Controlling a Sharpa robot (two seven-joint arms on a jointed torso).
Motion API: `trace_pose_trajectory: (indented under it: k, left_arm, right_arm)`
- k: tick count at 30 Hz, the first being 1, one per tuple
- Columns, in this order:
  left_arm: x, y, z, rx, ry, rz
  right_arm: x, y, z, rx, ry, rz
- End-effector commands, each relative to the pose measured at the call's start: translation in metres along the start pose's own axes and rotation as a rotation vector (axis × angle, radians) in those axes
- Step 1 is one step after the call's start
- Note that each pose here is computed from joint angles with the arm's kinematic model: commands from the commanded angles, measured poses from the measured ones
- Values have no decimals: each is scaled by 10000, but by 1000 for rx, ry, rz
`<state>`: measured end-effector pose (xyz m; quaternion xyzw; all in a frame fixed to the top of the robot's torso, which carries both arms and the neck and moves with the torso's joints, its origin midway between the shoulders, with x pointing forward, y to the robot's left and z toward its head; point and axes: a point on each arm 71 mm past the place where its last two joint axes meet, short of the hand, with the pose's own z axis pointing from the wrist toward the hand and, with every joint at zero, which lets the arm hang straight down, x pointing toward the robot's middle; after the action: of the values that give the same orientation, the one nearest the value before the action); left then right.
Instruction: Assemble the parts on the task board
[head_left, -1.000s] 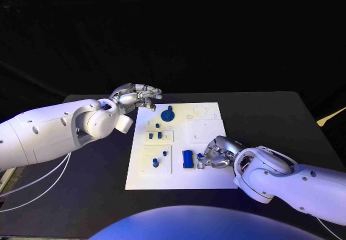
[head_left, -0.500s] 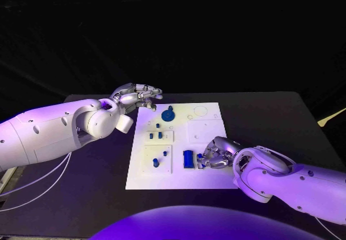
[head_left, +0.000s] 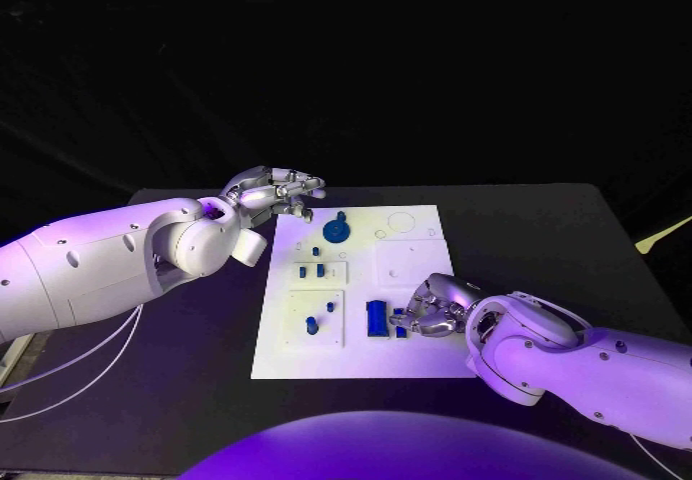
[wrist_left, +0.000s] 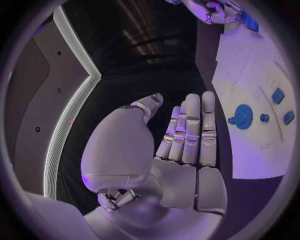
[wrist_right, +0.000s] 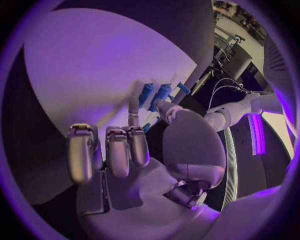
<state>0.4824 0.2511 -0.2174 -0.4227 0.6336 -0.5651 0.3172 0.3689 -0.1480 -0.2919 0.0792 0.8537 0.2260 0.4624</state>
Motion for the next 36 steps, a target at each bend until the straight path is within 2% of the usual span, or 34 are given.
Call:
trace_pose_trajectory:
  k: [1,15,27,36]
  left_arm:
    - [23,-11,3,6,18,-3]
    - [19,-10,1,5,17,-2]
    - [23,-9,6,5,18,-2]
    - [13,-9,3,5,15,-1]
  right_arm:
    - [7,2,-10,-4,4,-16]
    - [-9,-54,-35,-6,10,-35]
    - [44,-48,-6,-9,23,-48]
    - [10,-70,-40,-15,-18,-34]
